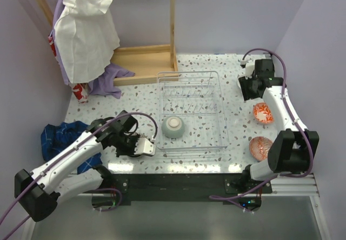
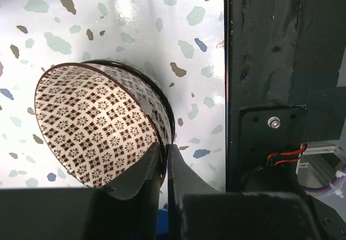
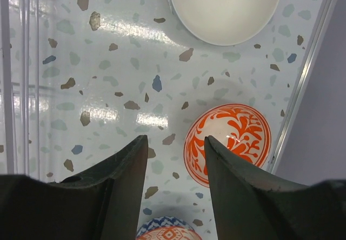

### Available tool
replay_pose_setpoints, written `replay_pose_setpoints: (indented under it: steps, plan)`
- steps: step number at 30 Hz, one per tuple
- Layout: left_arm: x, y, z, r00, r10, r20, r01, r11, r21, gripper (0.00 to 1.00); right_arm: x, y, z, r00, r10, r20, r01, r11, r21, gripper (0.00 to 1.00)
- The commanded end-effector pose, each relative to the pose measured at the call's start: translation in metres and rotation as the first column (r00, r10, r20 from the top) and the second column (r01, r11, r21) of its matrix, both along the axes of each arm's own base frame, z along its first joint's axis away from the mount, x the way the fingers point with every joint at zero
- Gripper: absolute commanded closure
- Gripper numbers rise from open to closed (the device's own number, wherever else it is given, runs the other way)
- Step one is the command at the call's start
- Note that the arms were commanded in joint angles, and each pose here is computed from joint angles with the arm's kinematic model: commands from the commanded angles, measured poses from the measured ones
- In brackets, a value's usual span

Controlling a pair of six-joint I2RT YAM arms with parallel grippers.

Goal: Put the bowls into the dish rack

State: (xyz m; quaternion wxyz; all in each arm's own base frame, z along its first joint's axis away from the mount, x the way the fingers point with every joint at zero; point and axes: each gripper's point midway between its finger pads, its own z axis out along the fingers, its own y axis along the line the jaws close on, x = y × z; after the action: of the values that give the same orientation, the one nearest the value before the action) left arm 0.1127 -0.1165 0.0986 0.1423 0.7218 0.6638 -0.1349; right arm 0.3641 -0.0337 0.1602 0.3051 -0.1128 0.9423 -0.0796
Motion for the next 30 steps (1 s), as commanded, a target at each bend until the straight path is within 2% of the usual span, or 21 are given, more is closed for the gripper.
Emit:
replay_pose_setpoints:
  steps: [1, 12, 16, 18, 21, 23, 24, 27, 28, 29, 30]
  plan:
    - [0.014, -0.015, 0.029, 0.998, 0.009, 0.069, -0.004, 0.997, -0.078, 1.0, 0.004, 0.008, 0.029, 0.998, 0.019, 0.064, -0.02, 1.0, 0.014, 0.5]
    - [0.006, -0.028, 0.067, 0.998, -0.002, 0.056, 0.011, 0.986, -0.168, 1.0, -0.004, 0.012, 0.034, 0.998, 0.024, 0.06, -0.026, 0.999, 0.02, 0.52]
    - [0.025, -0.037, 0.1, 0.989, 0.027, 0.142, 0.005, 0.976, -0.216, 1.0, -0.008, 0.013, 0.042, 0.998, 0.015, 0.066, -0.017, 0.999, 0.031, 0.53]
    - [0.039, -0.041, 0.108, 0.982, 0.04, 0.184, -0.001, 0.978, -0.207, 1.0, -0.004, 0.016, 0.051, 0.996, 0.007, 0.084, -0.012, 0.998, 0.056, 0.53]
    - [0.065, -0.059, 0.134, 0.965, 0.065, 0.255, 0.005, 0.964, -0.265, 1.0, 0.0, 0.03, 0.068, 0.993, 0.034, 0.116, -0.049, 0.991, 0.123, 0.52]
    - [0.077, -0.084, 0.158, 0.961, 0.092, 0.261, 0.011, 0.93, -0.368, 1.0, 0.003, 0.041, 0.086, 0.985, 0.059, 0.162, -0.087, 0.981, 0.171, 0.52]
    - [0.082, -0.095, 0.159, 0.968, 0.094, 0.233, 0.005, 0.921, -0.391, 1.0, 0.002, 0.057, 0.096, 0.976, 0.115, 0.187, -0.157, 0.961, 0.228, 0.52]
    - [0.089, -0.134, 0.185, 0.981, 0.112, 0.16, -0.007, 0.838, -0.545, 1.0, -0.004, 0.086, 0.129, 0.937, 0.197, 0.288, -0.288, 0.903, 0.319, 0.52]
    - [0.086, -0.142, 0.184, 0.987, 0.126, 0.1, -0.045, 0.813, -0.581, 1.0, -0.003, 0.091, 0.137, 0.926, 0.202, 0.32, -0.31, 0.888, 0.339, 0.55]
    - [0.087, -0.158, 0.198, 0.991, 0.097, 0.097, -0.01, 0.756, -0.654, 1.0, -0.005, 0.096, 0.14, 0.925, 0.19, 0.328, -0.312, 0.873, 0.374, 0.57]
    - [0.085, -0.165, 0.191, 0.995, 0.083, 0.05, -0.028, 0.739, -0.673, 1.0, -0.007, 0.103, 0.148, 0.911, 0.197, 0.362, -0.34, 0.855, 0.391, 0.61]
